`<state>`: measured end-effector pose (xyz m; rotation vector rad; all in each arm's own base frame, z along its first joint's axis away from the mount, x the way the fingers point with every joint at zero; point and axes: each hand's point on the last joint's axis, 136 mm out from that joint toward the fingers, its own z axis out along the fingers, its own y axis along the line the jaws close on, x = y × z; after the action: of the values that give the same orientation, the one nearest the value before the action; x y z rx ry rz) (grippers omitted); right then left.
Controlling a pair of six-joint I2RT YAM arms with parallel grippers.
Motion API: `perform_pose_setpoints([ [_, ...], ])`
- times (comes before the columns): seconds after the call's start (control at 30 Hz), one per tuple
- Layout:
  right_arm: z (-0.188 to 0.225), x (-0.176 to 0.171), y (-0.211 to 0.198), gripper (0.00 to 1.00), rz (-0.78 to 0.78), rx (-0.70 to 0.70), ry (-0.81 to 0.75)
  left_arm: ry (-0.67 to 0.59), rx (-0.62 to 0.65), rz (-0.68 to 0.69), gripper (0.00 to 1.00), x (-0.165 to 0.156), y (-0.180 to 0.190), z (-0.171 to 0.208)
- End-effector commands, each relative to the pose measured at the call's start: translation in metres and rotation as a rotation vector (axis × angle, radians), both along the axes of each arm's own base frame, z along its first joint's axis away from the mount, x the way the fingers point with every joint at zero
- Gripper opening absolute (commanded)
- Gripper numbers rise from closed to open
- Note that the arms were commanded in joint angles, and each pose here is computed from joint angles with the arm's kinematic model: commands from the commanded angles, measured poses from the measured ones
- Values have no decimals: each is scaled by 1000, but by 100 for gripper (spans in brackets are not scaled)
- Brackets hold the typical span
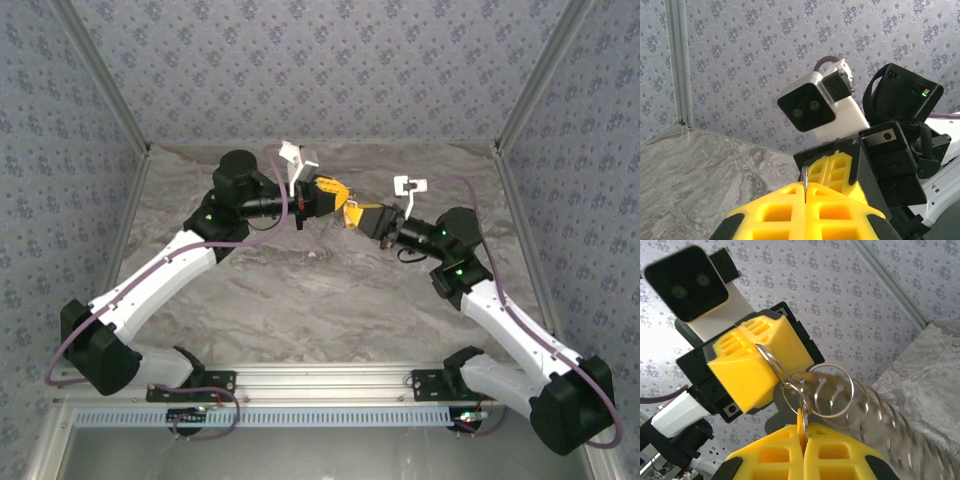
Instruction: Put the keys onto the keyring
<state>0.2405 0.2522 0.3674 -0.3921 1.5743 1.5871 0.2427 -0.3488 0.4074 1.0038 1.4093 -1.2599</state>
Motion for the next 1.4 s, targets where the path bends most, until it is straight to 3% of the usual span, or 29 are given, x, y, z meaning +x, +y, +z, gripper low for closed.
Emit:
perform_pose_setpoints([
  [0.0,9,-2,10,0,54,-2,-27,-63,-66,-16,0,-8,3,24],
  [0.33,-3,-2,4,1,65,3,24,-64,-66,-8,0,-9,4,22],
  [0.4,-4,-2,-5,9,45,4,30,-64,-69,-4,0,-8,5,23],
  [0.5,-6,-3,-24,33,9,5,38,-66,-81,3,0,-9,7,26],
  [0.6,-7,-6,-48,42,-53,-5,38,-66,-94,3,0,-11,9,28],
  [0.9,37,-5,-85,44,-201,11,-66,-54,-137,-16,0,-13,8,35],
  [1.07,68,0,-79,44,-196,73,-127,-39,-159,-31,0,-13,7,37],
  [1.37,80,5,-52,45,-162,80,-170,-22,-186,-46,0,-13,5,40],
])
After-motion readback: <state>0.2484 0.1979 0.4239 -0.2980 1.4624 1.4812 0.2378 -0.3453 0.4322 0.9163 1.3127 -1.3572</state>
